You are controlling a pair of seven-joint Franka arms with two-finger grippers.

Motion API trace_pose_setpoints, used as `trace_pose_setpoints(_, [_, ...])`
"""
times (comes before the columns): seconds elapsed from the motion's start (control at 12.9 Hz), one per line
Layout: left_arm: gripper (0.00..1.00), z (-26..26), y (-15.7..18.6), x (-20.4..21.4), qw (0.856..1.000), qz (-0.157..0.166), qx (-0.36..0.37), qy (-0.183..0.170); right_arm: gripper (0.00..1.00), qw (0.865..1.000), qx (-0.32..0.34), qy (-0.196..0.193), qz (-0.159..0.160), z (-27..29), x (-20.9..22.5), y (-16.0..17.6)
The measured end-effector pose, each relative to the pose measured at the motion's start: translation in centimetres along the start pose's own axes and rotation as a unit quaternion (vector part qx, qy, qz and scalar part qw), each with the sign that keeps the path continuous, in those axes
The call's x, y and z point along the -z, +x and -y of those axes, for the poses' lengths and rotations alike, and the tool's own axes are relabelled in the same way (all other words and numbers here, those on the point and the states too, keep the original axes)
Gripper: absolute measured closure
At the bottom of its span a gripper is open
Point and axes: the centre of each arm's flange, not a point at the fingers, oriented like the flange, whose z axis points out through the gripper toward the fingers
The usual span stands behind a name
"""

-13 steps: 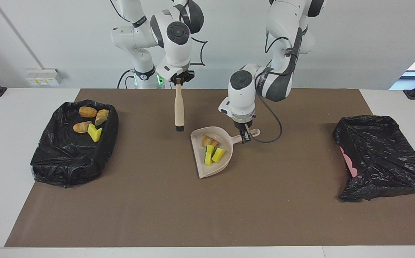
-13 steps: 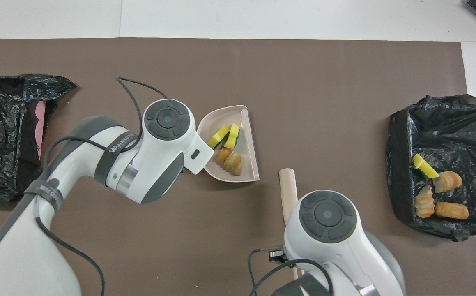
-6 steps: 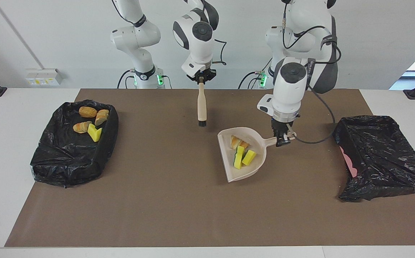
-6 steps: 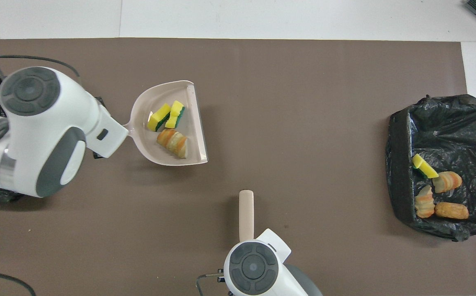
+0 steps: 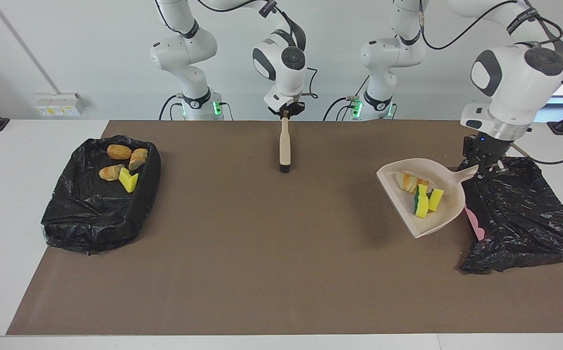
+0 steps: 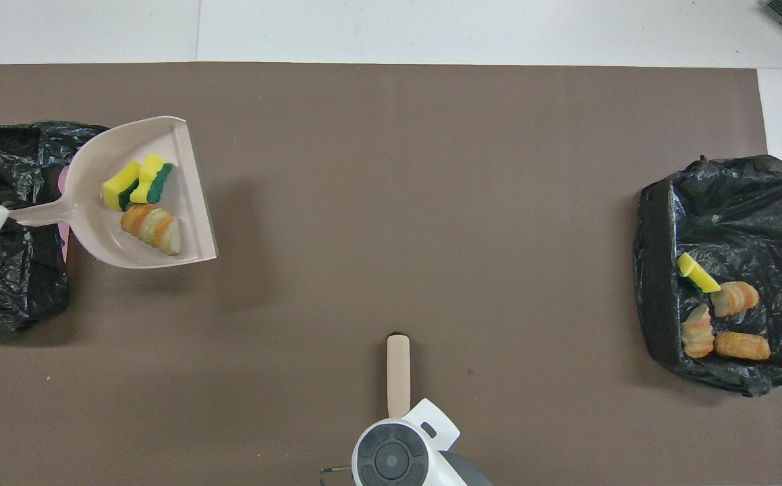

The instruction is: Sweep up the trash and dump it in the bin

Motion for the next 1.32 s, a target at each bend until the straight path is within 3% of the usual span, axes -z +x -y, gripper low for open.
trace_pose_setpoints(0.31, [0.68,0.1,-11.9,0.0,0.999,0.006,0.052,0.004,0.73,1.0,0.0,0.005,-0.015,-0.5,-0.6,-0.4])
trace_pose_setpoints(0.54, [0.68,0.2,-19.1,1.5,0.996,0.017,0.077,0.031,0.73,1.0,0.009,0.006,-0.016,-0.5,-0.7,-0.3])
trace_pose_setpoints(0.62, [0.68,0.7,-21.5,1.9,0.996,0.024,0.07,0.039,0.66,1.0,0.018,0.007,-0.017,-0.5,-0.6,-0.2])
trace_pose_setpoints(0.77, [0.68,2.8,-25.4,2.1,0.997,0.047,0.021,0.05,0.41,0.999,0.029,0.019,-0.027,-0.3,0.5,0.4])
trace_pose_setpoints(1.01, [0.68,5.4,-28.4,0.0,0.99,0.125,-0.043,0.044,0.04,0.997,0.01,0.052,-0.06,-1.0,5.2,3.6])
trace_pose_setpoints(1.08, [0.68,5.9,-28.7,-0.4,0.985,0.156,-0.065,0.044,0.0,0.995,0.002,0.057,-0.077,-1.7,6.8,5.0])
trace_pose_setpoints(1.32, [0.68,6.8,-27.7,-0.2,0.965,0.232,-0.119,0.032,0.0,0.99,-0.024,0.07,-0.121,-4.4,11.4,8.9])
